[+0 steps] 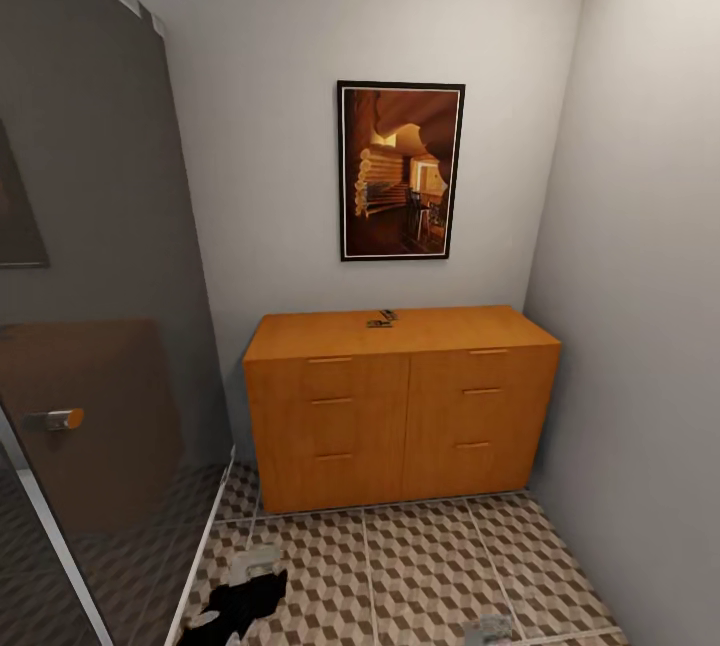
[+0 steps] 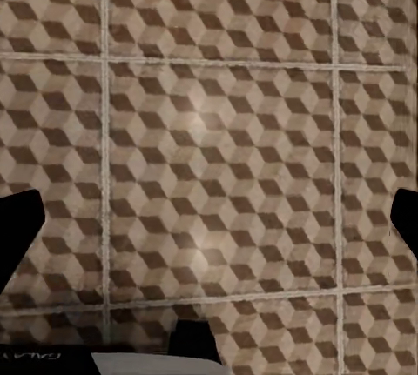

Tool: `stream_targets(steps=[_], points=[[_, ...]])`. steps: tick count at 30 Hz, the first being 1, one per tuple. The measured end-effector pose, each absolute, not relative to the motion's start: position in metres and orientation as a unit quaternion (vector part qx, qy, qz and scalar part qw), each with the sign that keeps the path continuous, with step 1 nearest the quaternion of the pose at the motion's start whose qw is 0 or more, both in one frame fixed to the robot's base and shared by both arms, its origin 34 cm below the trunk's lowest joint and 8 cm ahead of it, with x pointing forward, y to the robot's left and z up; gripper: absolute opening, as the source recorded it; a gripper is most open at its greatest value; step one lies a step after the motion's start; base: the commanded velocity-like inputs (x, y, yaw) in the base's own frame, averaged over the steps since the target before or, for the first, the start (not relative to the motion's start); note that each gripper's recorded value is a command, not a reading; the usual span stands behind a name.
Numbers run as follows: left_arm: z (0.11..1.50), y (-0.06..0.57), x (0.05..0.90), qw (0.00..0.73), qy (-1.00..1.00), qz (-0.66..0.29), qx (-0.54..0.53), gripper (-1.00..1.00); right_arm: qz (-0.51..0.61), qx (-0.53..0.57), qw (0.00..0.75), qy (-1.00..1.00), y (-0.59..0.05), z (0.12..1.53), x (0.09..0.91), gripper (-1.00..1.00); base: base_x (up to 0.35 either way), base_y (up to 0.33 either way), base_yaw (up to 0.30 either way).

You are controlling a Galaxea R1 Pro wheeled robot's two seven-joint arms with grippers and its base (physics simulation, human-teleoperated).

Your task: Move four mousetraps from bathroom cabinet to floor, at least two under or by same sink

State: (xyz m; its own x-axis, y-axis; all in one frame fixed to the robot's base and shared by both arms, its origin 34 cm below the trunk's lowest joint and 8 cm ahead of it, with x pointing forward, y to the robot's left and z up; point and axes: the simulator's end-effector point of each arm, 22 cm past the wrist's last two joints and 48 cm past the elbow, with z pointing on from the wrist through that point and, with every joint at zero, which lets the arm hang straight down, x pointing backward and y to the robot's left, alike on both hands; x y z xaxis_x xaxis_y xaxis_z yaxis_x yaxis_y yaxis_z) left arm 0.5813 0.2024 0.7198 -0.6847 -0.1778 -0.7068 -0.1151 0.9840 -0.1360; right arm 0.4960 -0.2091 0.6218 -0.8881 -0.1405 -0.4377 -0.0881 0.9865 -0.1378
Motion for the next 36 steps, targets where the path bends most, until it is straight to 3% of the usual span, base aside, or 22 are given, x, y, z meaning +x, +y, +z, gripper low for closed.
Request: stream_targets(steps=[9, 26, 36], points=[[0.897, 0.196, 0.638, 0.485, 0.873, -0.039, -0.026, 1.00, -0.056, -0.024, 0.322, 0.945, -0.226, 0.784, 0.602, 1.00, 0.000, 0.000, 0.000], [0.963, 0.211, 0.663, 0.530, 0.848, 0.009, -0.004, 1.00, -0.102, 0.034, 0.472, 0.875, -0.269, 1.023, 0.701, 1.00, 0.000, 0.000, 0.000], [1.019, 0.205, 0.692, 0.576, 0.817, 0.008, -0.012, 1.00, -0.106, 0.042, 0.503, 0.856, -0.270, 1.064, 0.717, 1.00, 0.000, 0.000, 0.000]])
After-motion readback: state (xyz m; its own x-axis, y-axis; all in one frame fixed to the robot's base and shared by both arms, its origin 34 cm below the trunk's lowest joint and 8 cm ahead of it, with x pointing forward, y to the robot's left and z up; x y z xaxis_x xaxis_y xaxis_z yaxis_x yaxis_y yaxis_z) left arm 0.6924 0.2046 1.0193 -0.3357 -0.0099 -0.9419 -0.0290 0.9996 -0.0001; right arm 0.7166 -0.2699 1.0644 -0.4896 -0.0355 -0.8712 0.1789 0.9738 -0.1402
